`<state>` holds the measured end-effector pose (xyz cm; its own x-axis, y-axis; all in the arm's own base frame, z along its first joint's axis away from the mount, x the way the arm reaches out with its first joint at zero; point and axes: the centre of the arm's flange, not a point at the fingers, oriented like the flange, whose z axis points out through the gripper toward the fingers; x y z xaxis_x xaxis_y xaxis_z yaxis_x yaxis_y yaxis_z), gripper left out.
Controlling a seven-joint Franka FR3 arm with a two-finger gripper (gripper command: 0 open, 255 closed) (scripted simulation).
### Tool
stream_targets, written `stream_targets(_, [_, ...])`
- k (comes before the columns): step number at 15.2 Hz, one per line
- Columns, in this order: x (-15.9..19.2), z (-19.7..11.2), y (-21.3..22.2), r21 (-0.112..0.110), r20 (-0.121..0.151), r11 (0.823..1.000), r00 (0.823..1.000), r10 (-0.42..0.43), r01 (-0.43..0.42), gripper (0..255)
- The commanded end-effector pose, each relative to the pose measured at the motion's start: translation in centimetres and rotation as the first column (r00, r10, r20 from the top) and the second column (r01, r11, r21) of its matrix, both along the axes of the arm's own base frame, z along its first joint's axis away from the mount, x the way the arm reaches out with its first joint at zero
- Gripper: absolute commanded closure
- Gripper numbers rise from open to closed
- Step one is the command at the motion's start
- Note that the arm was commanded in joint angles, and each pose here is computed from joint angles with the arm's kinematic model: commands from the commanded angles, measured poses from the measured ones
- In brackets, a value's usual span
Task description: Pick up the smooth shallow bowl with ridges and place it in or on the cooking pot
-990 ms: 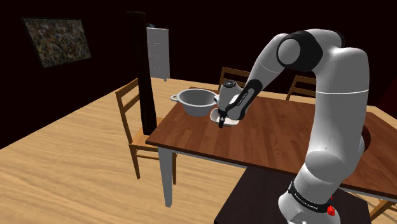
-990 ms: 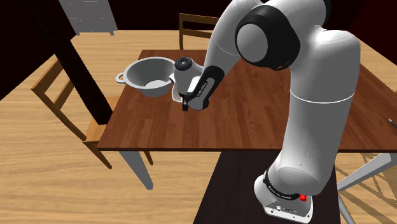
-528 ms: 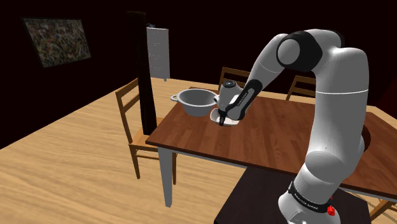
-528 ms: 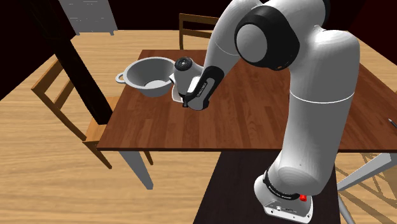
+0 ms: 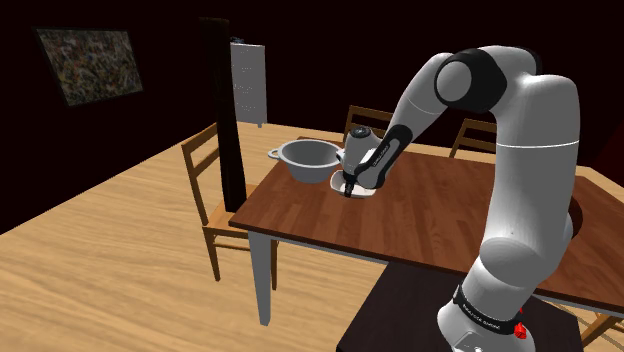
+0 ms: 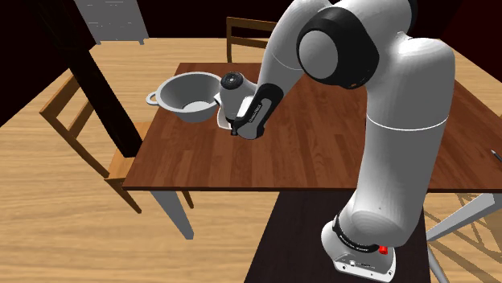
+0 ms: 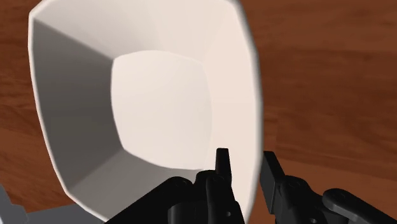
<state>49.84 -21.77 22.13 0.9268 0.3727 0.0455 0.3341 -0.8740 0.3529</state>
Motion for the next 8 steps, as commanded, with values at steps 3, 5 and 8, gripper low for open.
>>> stream_targets(3, [0.0,1.5,0.0,0.000,-0.002,1.000,1.000,-0.001,0.001,255])
stream_targets(5, [0.0,2.6,0.0,0.000,-0.002,1.000,1.000,-0.001,0.001,255])
stream_targets(8, [0.0,4.2,0.0,0.000,-0.002,1.000,1.000,-0.001,0.001,255])
